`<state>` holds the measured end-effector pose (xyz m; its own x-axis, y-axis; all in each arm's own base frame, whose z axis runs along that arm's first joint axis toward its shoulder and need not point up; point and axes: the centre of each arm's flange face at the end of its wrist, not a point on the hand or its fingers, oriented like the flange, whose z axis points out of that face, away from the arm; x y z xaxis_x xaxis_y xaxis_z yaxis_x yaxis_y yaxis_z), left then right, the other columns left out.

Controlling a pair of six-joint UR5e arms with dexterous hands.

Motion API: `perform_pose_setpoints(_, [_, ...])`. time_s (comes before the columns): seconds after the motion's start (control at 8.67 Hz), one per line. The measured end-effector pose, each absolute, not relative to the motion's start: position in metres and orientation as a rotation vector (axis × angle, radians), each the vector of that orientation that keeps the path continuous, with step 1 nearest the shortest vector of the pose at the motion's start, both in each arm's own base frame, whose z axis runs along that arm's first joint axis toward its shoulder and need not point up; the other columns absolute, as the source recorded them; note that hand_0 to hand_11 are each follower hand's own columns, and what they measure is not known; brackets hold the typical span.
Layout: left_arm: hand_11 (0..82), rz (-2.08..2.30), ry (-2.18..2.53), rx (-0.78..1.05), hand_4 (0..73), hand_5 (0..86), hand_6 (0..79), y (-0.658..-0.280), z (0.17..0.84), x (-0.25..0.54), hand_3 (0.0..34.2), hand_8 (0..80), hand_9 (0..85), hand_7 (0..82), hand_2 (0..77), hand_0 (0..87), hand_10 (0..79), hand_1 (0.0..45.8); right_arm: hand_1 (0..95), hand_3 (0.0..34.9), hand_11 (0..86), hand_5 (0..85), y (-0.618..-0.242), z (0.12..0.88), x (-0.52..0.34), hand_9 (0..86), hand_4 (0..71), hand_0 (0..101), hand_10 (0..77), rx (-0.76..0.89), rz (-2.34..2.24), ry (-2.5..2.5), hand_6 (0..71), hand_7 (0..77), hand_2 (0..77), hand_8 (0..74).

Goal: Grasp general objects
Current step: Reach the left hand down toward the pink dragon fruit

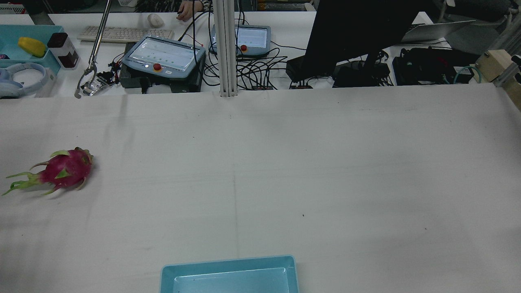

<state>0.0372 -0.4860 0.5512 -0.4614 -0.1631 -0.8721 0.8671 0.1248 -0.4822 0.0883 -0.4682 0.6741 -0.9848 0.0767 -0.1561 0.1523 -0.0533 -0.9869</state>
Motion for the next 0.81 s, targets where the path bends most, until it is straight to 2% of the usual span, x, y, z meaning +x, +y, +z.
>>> perform_pose_setpoints(0.12, [0.5,-1.449,1.519,0.723,1.1,20.2,0.5,-0.486,0.547,0.038,18.6,1.1,1.1,3.3,1.1,79.8,37.6,0.0,94.9,0.0,0.0,0.0,-0.468,0.674,0.088,0.5,0.0,0,0.0,0.257,-2.228,2.124,0.0,0.0,77.4,0.0])
perform_pose_setpoints(0.23, [0.5,-1.406,1.519,0.742,0.0,17.5,0.5,-0.490,0.538,0.041,28.4,1.1,1.1,2.7,1.1,79.9,37.1,0.0,94.9,0.0,0.5,0.0,-0.468,0.674,0.088,0.5,0.0,0,0.0,0.257,-2.228,2.124,0.0,0.0,77.4,0.0])
perform_pose_setpoints(0.35, [0.5,-1.374,1.527,0.760,0.0,17.5,0.5,-0.496,0.529,0.045,28.4,1.1,1.1,2.7,1.1,79.9,37.1,0.0,94.9,0.0,0.5,0.0,-0.468,0.674,0.088,0.5,0.0,0,0.0,0.258,-2.228,2.125,0.0,0.0,77.4,0.0])
perform_pose_setpoints(0.46, [0.5,-1.328,1.530,0.780,0.0,17.5,0.5,-0.503,0.517,0.054,30.2,1.1,1.1,2.7,1.1,80.0,37.1,0.0,94.9,0.0,0.5,0.0,-0.468,0.674,0.088,0.5,0.0,0,0.0,0.258,-2.228,2.125,0.0,0.0,77.4,0.0])
perform_pose_setpoints(0.81, [0.5,-1.201,1.488,0.750,0.0,27.8,0.0,-0.531,0.498,0.125,30.2,1.1,1.1,2.2,1.1,80.1,37.1,0.0,94.9,0.0,0.0,0.5,-0.468,0.674,0.088,0.5,0.0,0,0.0,0.257,-2.228,2.124,0.0,0.0,77.4,0.0])
